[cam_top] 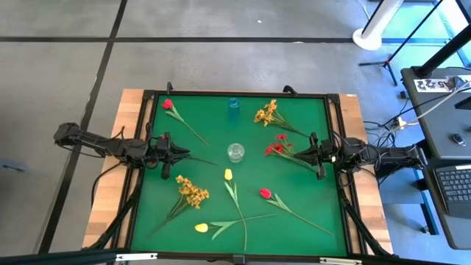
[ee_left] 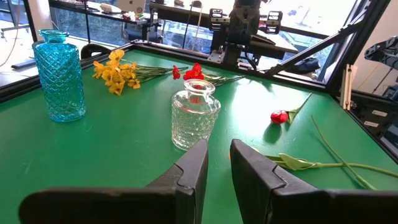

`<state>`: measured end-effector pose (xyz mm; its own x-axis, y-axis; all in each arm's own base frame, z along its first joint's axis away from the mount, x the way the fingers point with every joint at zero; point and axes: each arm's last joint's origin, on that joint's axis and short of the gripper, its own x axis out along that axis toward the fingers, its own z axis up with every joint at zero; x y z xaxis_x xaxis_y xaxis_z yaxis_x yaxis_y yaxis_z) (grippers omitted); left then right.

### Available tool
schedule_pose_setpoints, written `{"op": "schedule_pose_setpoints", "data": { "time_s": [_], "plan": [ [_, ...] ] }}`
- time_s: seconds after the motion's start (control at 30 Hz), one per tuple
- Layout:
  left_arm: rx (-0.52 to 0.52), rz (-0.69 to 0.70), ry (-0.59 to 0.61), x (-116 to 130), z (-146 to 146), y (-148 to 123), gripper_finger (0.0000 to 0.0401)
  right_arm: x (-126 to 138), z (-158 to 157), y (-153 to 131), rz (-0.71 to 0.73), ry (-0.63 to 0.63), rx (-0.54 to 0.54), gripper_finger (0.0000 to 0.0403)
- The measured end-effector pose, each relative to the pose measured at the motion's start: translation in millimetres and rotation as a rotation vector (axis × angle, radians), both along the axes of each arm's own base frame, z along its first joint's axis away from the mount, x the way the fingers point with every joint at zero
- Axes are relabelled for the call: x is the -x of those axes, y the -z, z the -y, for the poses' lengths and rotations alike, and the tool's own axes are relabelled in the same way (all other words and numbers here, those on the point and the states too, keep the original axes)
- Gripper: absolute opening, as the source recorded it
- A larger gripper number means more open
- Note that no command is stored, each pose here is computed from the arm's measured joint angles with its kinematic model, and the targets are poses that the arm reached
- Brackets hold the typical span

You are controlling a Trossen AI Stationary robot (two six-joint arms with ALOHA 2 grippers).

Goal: Sort flowers into vase by color

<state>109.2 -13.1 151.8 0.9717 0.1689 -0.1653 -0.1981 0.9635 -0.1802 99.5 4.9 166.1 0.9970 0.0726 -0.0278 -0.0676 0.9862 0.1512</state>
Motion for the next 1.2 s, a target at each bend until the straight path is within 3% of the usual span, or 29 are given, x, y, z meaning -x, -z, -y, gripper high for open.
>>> {"op": "schedule_pose_setpoints", "data": {
  "time_s": [0.97, 1.2],
  "plan": [
    [0.0, 0.0, 0.0, 0.0, 0.0, 0.0, 0.0066, 0.0, 0.0, 0.0, 0.0, 0.0, 0.0, 0.001],
    [0.0, 0.0, 0.0, 0.0, 0.0, 0.0, 0.0066, -0.2, 1.2, -3.5, 0.043, 0.04, 0.042, 0.001]
  ]
}}
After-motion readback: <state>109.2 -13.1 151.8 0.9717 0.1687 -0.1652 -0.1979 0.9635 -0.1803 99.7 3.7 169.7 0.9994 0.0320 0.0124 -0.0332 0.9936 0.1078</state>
